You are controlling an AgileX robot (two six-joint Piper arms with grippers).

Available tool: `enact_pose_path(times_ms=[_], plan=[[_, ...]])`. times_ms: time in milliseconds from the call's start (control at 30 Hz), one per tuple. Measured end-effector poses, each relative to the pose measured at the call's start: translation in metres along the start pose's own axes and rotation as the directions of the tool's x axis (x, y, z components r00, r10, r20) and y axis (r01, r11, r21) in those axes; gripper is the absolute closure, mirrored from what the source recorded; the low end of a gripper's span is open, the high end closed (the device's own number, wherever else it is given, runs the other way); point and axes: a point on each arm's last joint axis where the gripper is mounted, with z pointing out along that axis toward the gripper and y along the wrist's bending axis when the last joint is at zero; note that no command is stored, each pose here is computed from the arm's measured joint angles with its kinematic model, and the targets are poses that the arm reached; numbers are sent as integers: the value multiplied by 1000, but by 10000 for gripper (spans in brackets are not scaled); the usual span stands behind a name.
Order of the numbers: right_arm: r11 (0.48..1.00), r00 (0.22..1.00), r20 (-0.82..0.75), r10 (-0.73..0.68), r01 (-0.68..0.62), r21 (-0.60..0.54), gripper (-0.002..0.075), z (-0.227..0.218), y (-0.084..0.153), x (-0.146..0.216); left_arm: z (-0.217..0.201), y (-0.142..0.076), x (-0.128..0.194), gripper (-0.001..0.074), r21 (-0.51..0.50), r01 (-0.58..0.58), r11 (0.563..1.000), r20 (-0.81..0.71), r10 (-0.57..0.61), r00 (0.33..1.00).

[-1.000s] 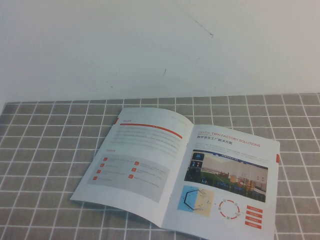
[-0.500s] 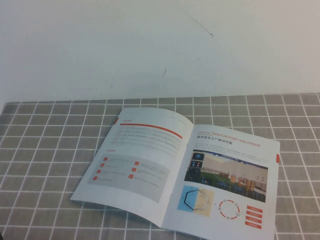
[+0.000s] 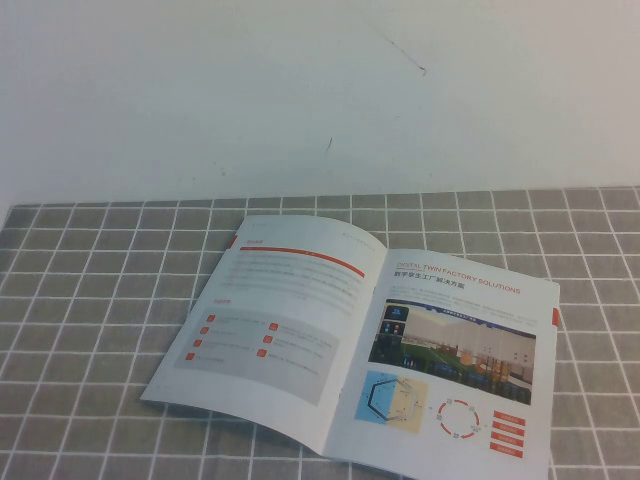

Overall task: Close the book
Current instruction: 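Close the open booklet and leave it lying on the table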

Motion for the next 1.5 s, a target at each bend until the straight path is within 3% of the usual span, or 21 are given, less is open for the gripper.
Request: enact_pose_path(times_ms=[233, 433, 600, 700, 867, 1100, 1200, 1300, 1500], plan=[[999, 994, 105, 15, -18, 27, 729, -1, -3, -10, -1, -1, -14, 738, 14, -1, 1000, 157, -1, 988], [993, 989, 111, 101, -108, 54, 729, -1, -6, -10, -2, -1, -18, 738, 14, 6, 1000, 193, -9, 981], [986, 986, 71, 150, -154, 57, 729, 0, -7, -9, -2, 4, -18, 738, -5, 172, 985, 200, -168, 965], [987, 987, 13, 160, -160, 35, 729, 3, -8, -22, 1, 3, -21, 738, -16, 203, 979, 130, -199, 971], [986, 984, -64, 165, -166, -8, 729, 4, -11, -56, 7, -4, -56, 738, -9, 209, 978, 27, -209, 978], [952, 925, -271, 266, -296, -76, 729, 17, -11, -95, 31, -8, -88, 738, -13, -31, 999, -205, 28, 978], [944, 882, -413, 229, -304, -127, 729, 31, -6, -97, 52, -8, -87, 738, -22, -40, 999, -362, 29, 932], [927, 807, -570, 155, -318, -198, 729, 50, 3, -86, 72, -11, -79, 738, -35, 35, 999, -498, -48, 866], [830, 660, -751, 10, -424, -361, 729, 93, 26, -58, 110, -24, -49, 738, 41, 158, 987, -730, -78, 679]])
